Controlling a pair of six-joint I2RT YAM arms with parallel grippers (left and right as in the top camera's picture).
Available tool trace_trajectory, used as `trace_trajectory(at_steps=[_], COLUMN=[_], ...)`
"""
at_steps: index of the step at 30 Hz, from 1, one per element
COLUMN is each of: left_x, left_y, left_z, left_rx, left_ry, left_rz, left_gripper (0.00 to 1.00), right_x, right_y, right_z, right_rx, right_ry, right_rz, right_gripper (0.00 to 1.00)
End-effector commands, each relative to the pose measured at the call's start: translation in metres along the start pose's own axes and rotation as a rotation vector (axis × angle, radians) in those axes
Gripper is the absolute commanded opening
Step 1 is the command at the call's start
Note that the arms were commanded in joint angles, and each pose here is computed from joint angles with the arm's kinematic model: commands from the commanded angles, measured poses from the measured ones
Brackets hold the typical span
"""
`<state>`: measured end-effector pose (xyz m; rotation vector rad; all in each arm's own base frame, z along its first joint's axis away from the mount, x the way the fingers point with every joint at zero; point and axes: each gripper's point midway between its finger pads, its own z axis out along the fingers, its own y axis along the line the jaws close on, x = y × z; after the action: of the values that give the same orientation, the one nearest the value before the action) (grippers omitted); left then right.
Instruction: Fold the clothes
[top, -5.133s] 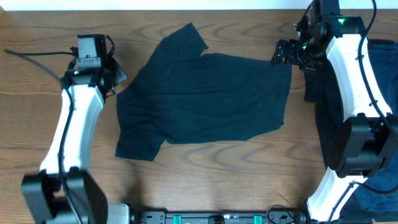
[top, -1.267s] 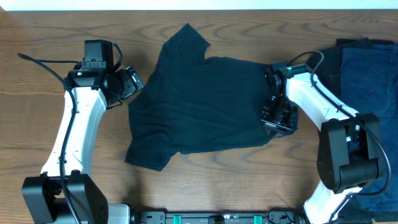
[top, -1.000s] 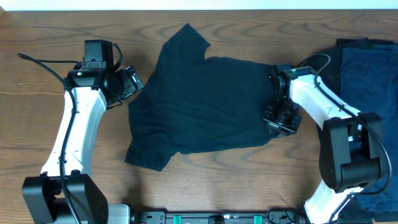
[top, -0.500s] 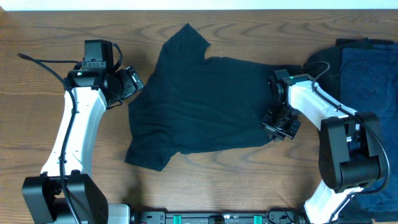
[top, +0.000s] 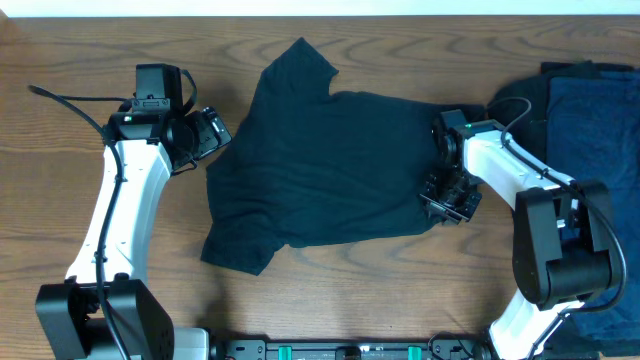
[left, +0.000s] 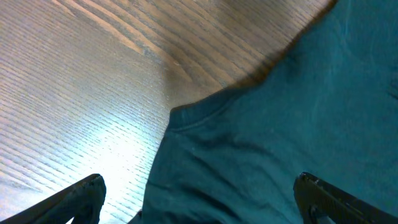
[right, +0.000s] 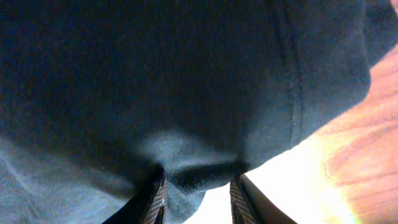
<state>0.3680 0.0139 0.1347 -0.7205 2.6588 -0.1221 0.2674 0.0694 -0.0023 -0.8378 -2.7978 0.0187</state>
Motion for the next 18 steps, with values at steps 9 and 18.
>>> trace_trajectory(at_steps=[9,18], left_x=[0.001,0.001], left_y=[0.0,0.0], left_z=[0.001,0.001], left_rx=[-0.001,-0.001], left_ry=[0.008,0.008], left_rz=[0.004,0.004], left_gripper=[0.98,0.98], right_x=[0.005,-0.001], right_y=[-0.006,-0.006], right_z=[0.006,-0.021], right_rx=[0.017,0.021], right_ry=[-0.004,0.01], right_rz=[-0.008,-0.127], right_gripper=[0.01,0.01])
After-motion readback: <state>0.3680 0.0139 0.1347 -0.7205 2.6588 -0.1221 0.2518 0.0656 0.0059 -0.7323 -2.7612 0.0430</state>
